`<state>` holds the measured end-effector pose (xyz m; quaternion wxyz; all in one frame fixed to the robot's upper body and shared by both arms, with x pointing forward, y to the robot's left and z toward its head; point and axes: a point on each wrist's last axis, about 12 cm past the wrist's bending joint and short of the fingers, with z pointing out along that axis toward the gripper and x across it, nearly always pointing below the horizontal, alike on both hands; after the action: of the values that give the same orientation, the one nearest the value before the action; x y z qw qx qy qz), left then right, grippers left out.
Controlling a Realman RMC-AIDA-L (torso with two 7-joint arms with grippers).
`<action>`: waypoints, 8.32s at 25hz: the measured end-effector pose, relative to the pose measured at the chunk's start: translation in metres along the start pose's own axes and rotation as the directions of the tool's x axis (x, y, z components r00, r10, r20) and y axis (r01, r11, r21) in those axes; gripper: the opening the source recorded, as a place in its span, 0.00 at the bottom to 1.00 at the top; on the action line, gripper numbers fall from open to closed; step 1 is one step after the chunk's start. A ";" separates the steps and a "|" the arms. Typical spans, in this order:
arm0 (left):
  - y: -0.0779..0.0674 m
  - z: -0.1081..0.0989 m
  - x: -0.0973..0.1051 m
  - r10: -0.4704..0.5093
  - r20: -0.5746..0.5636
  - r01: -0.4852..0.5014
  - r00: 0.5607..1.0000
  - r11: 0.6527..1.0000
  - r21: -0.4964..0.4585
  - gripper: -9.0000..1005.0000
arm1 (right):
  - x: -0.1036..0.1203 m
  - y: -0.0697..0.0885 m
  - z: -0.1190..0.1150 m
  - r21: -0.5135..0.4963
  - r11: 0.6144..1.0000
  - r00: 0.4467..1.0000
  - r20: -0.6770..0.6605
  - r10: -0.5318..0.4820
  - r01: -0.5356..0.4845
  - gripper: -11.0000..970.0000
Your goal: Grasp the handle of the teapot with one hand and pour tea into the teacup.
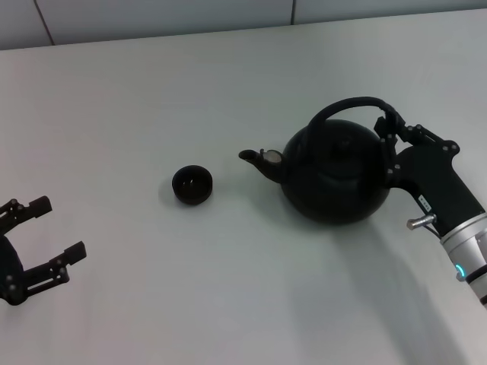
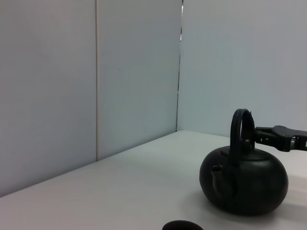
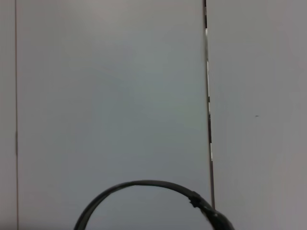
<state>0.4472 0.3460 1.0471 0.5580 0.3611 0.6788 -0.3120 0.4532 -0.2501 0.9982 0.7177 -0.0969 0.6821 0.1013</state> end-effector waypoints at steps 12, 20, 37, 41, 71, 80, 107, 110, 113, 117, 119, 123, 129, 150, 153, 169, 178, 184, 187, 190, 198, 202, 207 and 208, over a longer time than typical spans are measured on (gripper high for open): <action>-0.003 0.002 0.001 -0.005 0.010 0.005 1.000 1.000 -0.001 0.86 | -0.008 -0.007 0.011 0.033 0.999 0.999 0.047 0.011 -0.013 0.09; -0.005 0.002 0.002 -0.010 0.015 0.010 1.000 1.000 -0.002 0.86 | -0.018 -0.025 0.044 -0.074 0.996 0.997 0.044 0.060 -0.057 0.09; -0.007 0.007 0.002 -0.014 0.028 0.014 1.000 1.000 0.000 0.86 | -0.066 -0.058 0.132 -0.395 0.919 0.993 -0.103 -0.056 0.011 0.09; -0.007 0.008 0.002 -0.013 0.030 0.013 0.999 1.000 0.002 0.86 | -0.075 -0.050 0.149 -0.434 0.899 0.990 -0.098 -0.101 0.049 0.09; -0.005 0.009 -0.001 -0.006 0.053 0.006 0.999 1.000 -0.013 0.86 | -0.091 -0.024 0.174 -0.547 0.731 0.899 0.104 -0.425 0.409 0.09; -0.004 0.008 -0.001 -0.008 0.056 0.009 0.998 1.000 -0.020 0.86 | -0.093 -0.019 0.178 -0.550 0.669 0.852 0.170 -0.496 0.500 0.09; -0.003 0.009 -0.002 -0.014 0.072 0.016 0.997 0.999 -0.031 0.86 | -0.095 -0.011 0.182 -0.547 0.570 0.772 0.262 -0.579 0.613 0.11; -0.003 0.009 -0.003 -0.014 0.076 0.017 0.997 0.999 -0.033 0.86 | -0.095 -0.011 0.181 -0.548 0.570 0.772 0.262 -0.579 0.613 0.11; -0.003 0.009 -0.003 -0.015 0.077 0.018 0.997 0.999 -0.034 0.86 | -0.094 -0.010 0.181 -0.549 0.572 0.775 0.259 -0.576 0.609 0.11; -0.004 0.009 -0.002 -0.016 0.078 0.019 0.997 0.999 -0.036 0.86 | -0.093 -0.011 0.181 -0.561 0.606 0.807 0.218 -0.549 0.564 0.12; -0.004 0.009 -0.002 -0.017 0.078 0.020 0.997 0.999 -0.036 0.86 | -0.093 -0.013 0.182 -0.571 0.643 0.841 0.176 -0.512 0.511 0.12; -0.004 0.008 -0.002 -0.018 0.078 0.021 0.997 0.999 -0.038 0.86 | -0.092 -0.018 0.180 -0.581 0.724 0.909 0.072 -0.410 0.372 0.12; -0.004 0.008 -0.003 -0.018 0.082 0.020 0.996 0.999 -0.032 0.86 | -0.085 -0.034 0.165 -0.522 0.836 0.972 -0.050 -0.229 0.170 0.13; -0.003 0.010 -0.004 -0.010 0.083 0.012 0.996 1.000 -0.027 0.86 | -0.055 -0.066 0.096 -0.300 0.949 0.995 -0.058 0.082 -0.096 0.15; -0.003 0.010 -0.004 -0.008 0.084 0.011 0.996 1.000 -0.028 0.86 | -0.048 -0.061 0.094 -0.285 0.956 0.997 -0.065 0.049 -0.066 0.16; -0.002 0.011 -0.005 -0.004 0.086 0.006 0.996 1.000 -0.026 0.86 | -0.032 -0.047 0.086 -0.244 0.970 0.998 -0.059 -0.014 -0.001 0.18; -0.003 0.010 -0.005 -0.002 0.085 0.005 0.996 1.000 -0.027 0.86 | -0.028 -0.047 0.082 -0.235 0.972 0.997 -0.076 -0.007 -0.011 0.19; -0.004 0.009 -0.003 -0.006 0.084 0.008 0.996 1.000 -0.030 0.86 | -0.025 -0.046 0.082 -0.225 0.974 0.995 -0.097 -0.001 -0.021 0.19; -0.005 0.008 -0.003 -0.008 0.087 0.011 0.996 1.000 -0.028 0.86 | -0.024 -0.047 0.079 -0.218 0.976 0.995 -0.103 0.005 -0.027 0.20; -0.005 0.008 -0.004 -0.009 0.093 0.011 0.996 1.000 -0.029 0.86 | -0.025 -0.050 0.070 -0.204 0.978 0.997 -0.074 0.027 -0.042 0.28; -0.005 0.007 -0.004 -0.009 0.098 0.012 0.995 0.999 -0.032 0.86 | -0.023 -0.055 0.053 -0.196 0.979 0.998 -0.048 0.043 -0.052 0.52; -0.005 0.008 -0.005 -0.007 0.102 0.010 0.995 1.000 -0.026 0.86 | -0.020 -0.059 0.028 -0.173 0.982 0.997 -0.022 0.068 -0.071 0.60; -0.005 0.009 -0.005 -0.007 0.103 0.009 0.995 1.000 -0.022 0.86 | -0.014 -0.070 -0.020 -0.085 0.991 0.995 0.004 0.100 -0.099 0.73; -0.005 0.010 -0.005 -0.011 0.100 0.013 0.995 1.000 -0.018 0.86 | -0.013 -0.074 -0.032 -0.053 0.992 0.994 0.005 0.112 -0.111 0.76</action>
<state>0.4492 0.3343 1.0505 0.5929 0.3357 0.6550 -0.3266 0.4425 -0.3306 1.0097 0.7109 -0.0773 0.6805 0.1596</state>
